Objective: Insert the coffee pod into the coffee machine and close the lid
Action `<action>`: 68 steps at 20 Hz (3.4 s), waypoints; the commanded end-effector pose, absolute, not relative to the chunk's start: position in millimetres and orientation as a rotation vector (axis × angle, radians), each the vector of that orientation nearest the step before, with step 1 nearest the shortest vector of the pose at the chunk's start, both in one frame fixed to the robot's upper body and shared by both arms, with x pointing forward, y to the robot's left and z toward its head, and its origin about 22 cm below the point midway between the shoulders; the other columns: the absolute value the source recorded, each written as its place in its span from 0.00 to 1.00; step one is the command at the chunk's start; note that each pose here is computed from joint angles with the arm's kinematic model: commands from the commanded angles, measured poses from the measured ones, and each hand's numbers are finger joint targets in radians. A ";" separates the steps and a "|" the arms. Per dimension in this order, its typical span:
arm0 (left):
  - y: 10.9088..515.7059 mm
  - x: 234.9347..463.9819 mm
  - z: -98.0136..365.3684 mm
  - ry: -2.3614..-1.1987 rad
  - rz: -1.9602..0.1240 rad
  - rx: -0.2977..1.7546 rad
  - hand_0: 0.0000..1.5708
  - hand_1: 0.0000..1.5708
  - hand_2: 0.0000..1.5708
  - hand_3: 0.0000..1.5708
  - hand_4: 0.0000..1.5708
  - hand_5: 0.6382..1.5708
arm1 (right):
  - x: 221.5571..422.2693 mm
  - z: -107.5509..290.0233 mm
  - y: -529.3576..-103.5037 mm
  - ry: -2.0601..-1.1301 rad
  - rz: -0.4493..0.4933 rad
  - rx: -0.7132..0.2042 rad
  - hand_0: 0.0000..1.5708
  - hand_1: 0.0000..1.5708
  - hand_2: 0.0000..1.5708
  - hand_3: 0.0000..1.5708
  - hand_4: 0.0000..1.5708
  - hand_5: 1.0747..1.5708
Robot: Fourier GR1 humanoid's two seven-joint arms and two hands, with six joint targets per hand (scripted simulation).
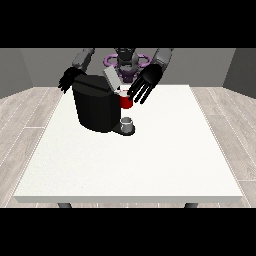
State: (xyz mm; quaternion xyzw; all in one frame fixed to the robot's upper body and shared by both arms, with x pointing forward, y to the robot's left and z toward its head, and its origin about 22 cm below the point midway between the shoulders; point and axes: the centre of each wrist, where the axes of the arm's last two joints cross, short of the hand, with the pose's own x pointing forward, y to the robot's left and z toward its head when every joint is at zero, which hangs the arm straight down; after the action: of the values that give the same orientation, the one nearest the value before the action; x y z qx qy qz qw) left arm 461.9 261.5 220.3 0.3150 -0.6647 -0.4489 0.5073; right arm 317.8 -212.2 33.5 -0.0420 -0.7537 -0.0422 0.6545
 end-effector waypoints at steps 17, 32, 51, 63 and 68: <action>238.8 445.7 119.8 -1.643 -0.703 0.278 0.00 0.00 0.00 0.00 0.05 1.00 | 270.1 -31.3 -253.4 -1.518 -0.213 -0.168 0.00 0.00 0.00 0.00 0.25 1.00; 241.6 378.1 -19.6 -1.481 -0.301 -0.084 0.00 0.00 0.00 0.00 0.00 1.00 | 291.4 29.1 -273.3 -1.624 0.000 -0.155 0.00 0.00 0.00 0.00 0.03 1.00; 237.1 344.5 3.9 -1.568 -0.195 -0.196 0.00 0.00 0.00 0.00 0.00 1.00 | 321.0 41.3 -242.2 -1.637 0.144 -0.034 0.00 0.00 0.00 0.00 0.00 1.00; 236.7 316.7 13.1 -1.650 -0.153 -0.123 0.00 0.00 0.00 0.00 0.00 1.00 | 351.0 44.4 -239.6 -1.669 0.180 0.015 0.00 0.00 0.00 0.00 0.00 1.00; 256.1 284.5 -14.0 -1.592 -0.102 -0.085 0.00 0.00 0.00 0.00 0.00 1.00 | 349.2 44.5 -221.3 -1.620 0.226 0.032 0.00 0.00 0.00 0.00 0.00 1.00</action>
State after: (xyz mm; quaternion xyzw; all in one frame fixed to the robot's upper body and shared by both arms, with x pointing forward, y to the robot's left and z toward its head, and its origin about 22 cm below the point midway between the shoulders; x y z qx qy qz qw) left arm 300.7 248.7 3.2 -0.0560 -0.7206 -0.0638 0.6881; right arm 349.2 -244.3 41.9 0.0000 -0.7312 0.0767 0.6778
